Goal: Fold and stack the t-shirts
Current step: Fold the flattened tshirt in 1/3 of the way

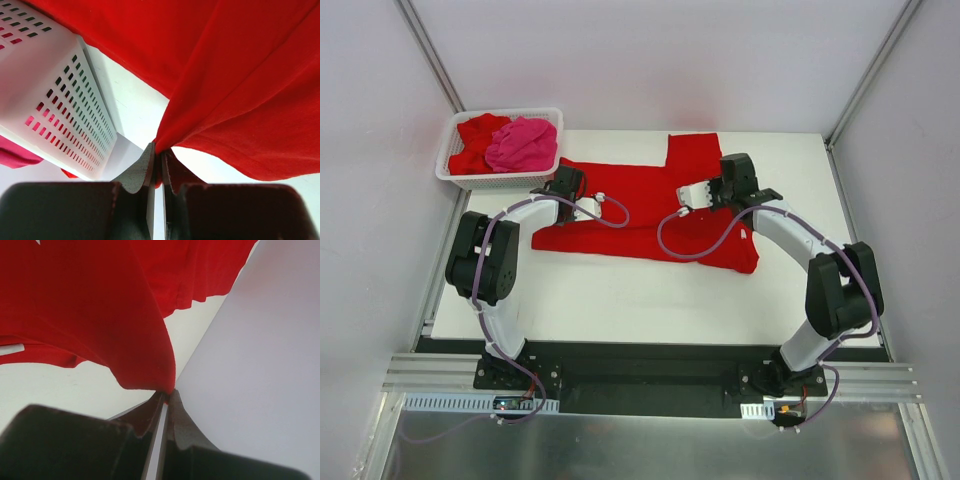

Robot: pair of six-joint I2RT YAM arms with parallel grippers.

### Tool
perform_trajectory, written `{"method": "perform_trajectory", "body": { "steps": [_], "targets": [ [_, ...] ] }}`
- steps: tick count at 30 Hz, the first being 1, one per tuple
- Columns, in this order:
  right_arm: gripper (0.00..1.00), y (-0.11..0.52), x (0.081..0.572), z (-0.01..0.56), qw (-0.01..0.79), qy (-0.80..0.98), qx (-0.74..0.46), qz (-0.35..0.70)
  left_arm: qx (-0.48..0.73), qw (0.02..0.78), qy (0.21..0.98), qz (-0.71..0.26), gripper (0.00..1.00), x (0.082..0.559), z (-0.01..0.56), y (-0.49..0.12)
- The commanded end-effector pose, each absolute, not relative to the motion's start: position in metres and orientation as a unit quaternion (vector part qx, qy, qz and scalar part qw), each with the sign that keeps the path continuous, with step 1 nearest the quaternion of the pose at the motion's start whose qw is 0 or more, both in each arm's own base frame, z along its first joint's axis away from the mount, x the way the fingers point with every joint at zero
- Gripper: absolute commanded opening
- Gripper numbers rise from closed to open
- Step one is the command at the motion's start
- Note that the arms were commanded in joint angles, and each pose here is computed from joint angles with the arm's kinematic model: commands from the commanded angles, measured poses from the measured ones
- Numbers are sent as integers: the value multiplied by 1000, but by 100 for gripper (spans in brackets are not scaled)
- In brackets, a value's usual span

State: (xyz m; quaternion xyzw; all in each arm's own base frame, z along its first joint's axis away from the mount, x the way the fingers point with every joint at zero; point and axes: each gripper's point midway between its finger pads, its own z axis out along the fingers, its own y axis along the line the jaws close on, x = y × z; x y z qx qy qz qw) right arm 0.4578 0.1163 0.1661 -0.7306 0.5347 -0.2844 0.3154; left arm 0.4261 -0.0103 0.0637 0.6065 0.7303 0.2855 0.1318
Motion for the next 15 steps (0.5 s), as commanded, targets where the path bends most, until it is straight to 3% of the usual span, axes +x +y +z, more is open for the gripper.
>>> {"method": "perform_trajectory", "body": {
  "steps": [1, 12, 13, 15],
  "targets": [
    [1, 123, 475, 183, 339, 518, -728, -296, 595, 127, 733, 304, 0, 429, 73, -1],
    [7, 121, 488, 173, 331, 521, -723, -312, 591, 129, 732, 313, 0, 430, 80, 2],
    [23, 121, 489, 173, 331, 521, -721, -314, 592, 127, 731, 314, 0, 430, 80, 2],
    [45, 120, 495, 176, 335, 522, -715, -323, 588, 125, 731, 323, 4, 432, 84, 5]
  ]
}}
